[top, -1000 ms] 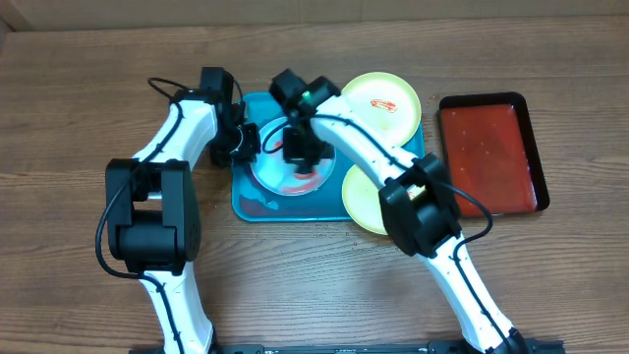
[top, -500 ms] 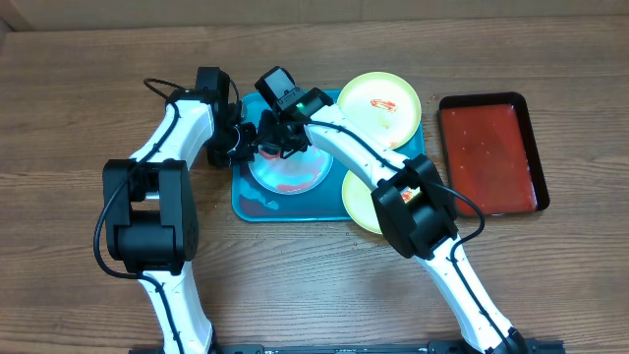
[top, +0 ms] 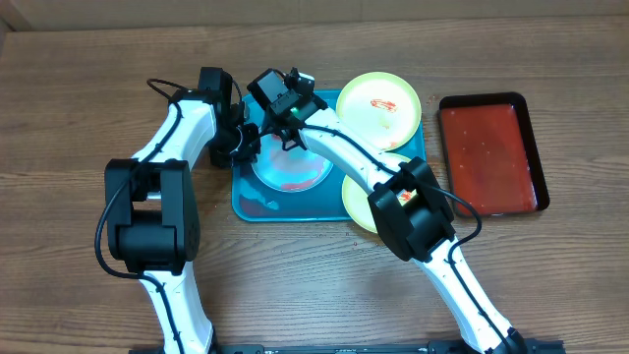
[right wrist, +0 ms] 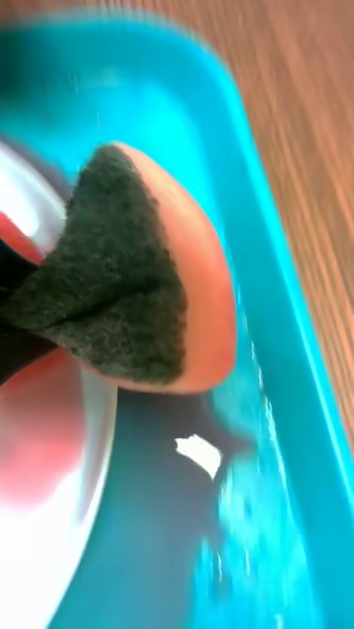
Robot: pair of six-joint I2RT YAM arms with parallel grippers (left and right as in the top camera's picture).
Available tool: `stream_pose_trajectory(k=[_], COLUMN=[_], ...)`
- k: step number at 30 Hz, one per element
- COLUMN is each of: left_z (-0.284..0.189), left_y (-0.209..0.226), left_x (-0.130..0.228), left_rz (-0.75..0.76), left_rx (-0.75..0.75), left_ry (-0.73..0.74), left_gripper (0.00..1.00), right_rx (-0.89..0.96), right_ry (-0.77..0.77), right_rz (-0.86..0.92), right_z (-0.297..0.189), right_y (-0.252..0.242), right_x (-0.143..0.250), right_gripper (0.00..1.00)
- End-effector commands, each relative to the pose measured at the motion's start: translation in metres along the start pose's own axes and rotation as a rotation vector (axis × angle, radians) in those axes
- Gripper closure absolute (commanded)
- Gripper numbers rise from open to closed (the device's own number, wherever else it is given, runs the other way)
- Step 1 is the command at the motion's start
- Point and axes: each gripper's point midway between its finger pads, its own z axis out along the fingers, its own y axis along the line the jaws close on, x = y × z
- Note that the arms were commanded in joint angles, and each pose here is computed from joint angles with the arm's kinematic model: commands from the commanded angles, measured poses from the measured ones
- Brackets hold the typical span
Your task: Clean dirty plates on tray and stack at the side
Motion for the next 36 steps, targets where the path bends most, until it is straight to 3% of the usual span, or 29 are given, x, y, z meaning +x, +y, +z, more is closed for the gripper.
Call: stream_pose_trajectory(k=[1, 5, 8, 11, 17, 23, 28, 32, 36], left_z=[0.008, 0.008, 0.009, 0.009, 0.009, 0.009, 0.009, 0.01, 0.013], left_y=[-0.004, -0.004, -0.004, -0.004, -0.004, -0.004, -0.005, -0.009, -0.014], left_x=[0.008, 0.007, 0.005, 0.004, 0.004, 0.004, 0.005, 0.006, 0.009], left_rz=[0.012, 0.013, 0.015, 0.017, 0.017, 0.016, 0.017, 0.028, 0.044], left_rx=[0.006, 0.003, 0.0, -0.001, -0.001, 0.002, 0.006, 0.006, -0.002], left_ry=[0.033, 0.028, 0.021, 0.014, 0.014, 0.018, 0.019, 0.022, 0.025], left_gripper=[0.96, 0.96, 0.96, 0.96, 0.96, 0.96, 0.95, 0.83, 0.78], right_rx=[0.138, 0.222, 0.212, 0.118, -0.101, -0.345, -0.347, -0.312, -0.285], right_ry=[-0.066, -0.033, 0.08, 0.247, 0.452, 0.51, 0.468, 0.452, 0.473], right_rz=[-0.058, -0.093, -0.231, -0.363, -0.388, -0.4, -0.376, -0.318, -0.281], right_z=[-0.001, -0.016, -0.027, -0.041, -0.079, -0.132, -0.16, -0.167, -0.167], right_y=[-0.03, -0.05, -0.054, -0.048, -0.035, -0.029, -0.058, -0.086, -0.103], right_x=[-0.014, -0.009, 0.007, 0.032, 0.049, 0.023, -0.011, -0.033, -0.038], right_gripper=[0.96, 0.96, 0.96, 0.96, 0.96, 0.96, 0.96, 0.96, 0.96])
